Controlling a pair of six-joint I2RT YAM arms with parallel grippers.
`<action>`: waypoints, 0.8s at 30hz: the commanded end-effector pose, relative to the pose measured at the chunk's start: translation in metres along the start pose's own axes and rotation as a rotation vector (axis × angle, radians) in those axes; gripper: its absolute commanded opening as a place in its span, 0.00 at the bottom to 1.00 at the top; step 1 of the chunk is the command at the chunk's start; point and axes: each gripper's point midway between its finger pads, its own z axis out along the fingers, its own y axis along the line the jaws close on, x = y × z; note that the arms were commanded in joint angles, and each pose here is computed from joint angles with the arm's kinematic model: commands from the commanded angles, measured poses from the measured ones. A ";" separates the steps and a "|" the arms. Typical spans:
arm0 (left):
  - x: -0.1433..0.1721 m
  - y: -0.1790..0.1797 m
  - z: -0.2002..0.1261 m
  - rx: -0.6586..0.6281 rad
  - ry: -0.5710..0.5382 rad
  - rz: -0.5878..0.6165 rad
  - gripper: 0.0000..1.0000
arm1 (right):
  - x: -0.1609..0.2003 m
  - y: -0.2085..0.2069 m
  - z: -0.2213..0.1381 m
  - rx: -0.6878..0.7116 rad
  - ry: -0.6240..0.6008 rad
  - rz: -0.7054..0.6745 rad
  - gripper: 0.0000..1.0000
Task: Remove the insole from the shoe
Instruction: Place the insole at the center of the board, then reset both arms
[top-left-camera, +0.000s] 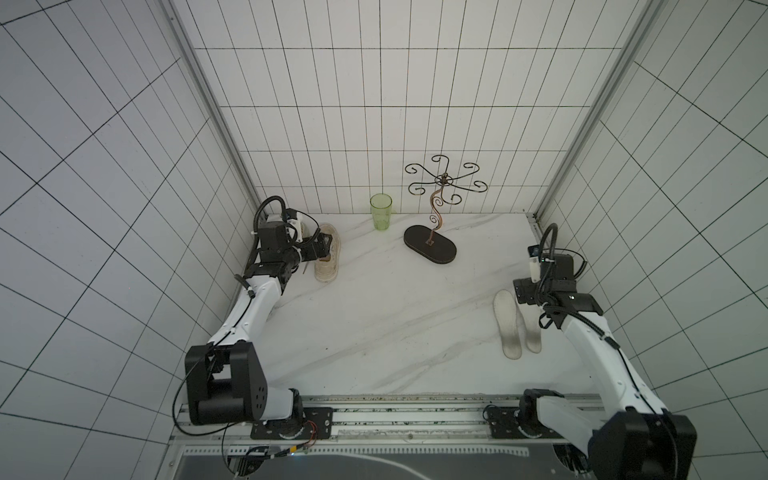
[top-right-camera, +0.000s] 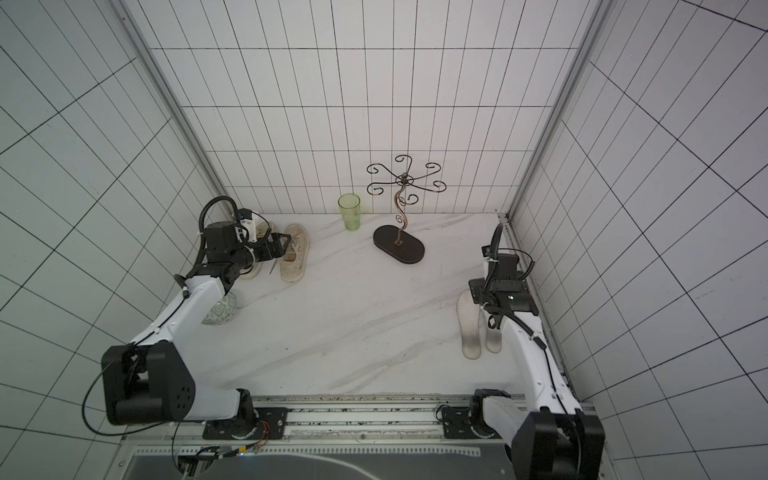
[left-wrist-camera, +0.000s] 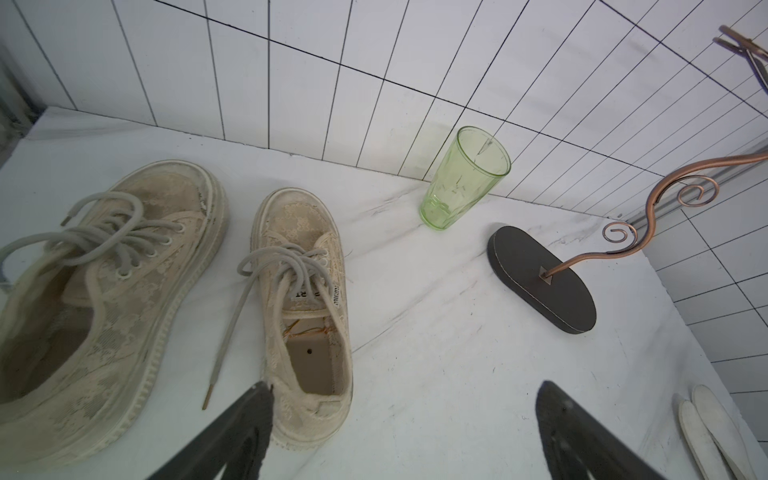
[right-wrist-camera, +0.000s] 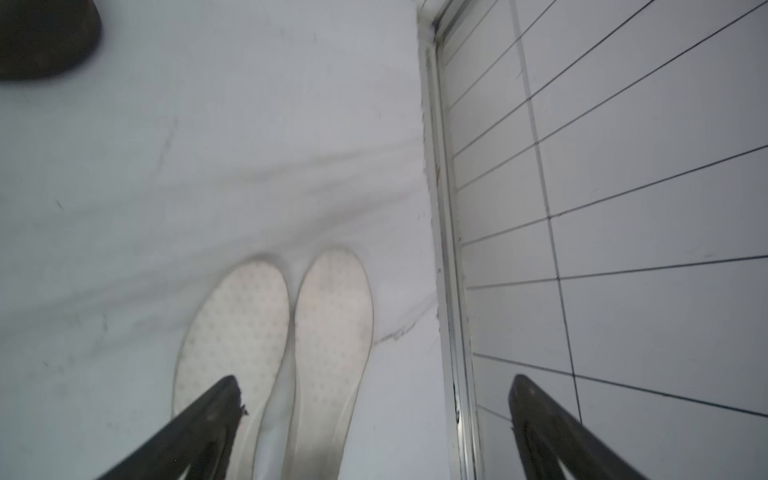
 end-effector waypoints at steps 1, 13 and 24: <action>-0.006 0.021 -0.027 -0.112 -0.211 0.023 0.97 | -0.065 0.010 -0.025 -0.094 -0.494 0.196 0.99; 0.088 0.071 -0.052 -0.345 -0.412 0.235 0.98 | 0.023 0.046 0.030 -0.093 -0.648 0.404 0.99; 0.084 0.052 0.014 -0.267 -0.422 0.336 0.96 | 0.027 0.059 0.080 -0.105 -0.512 0.389 0.99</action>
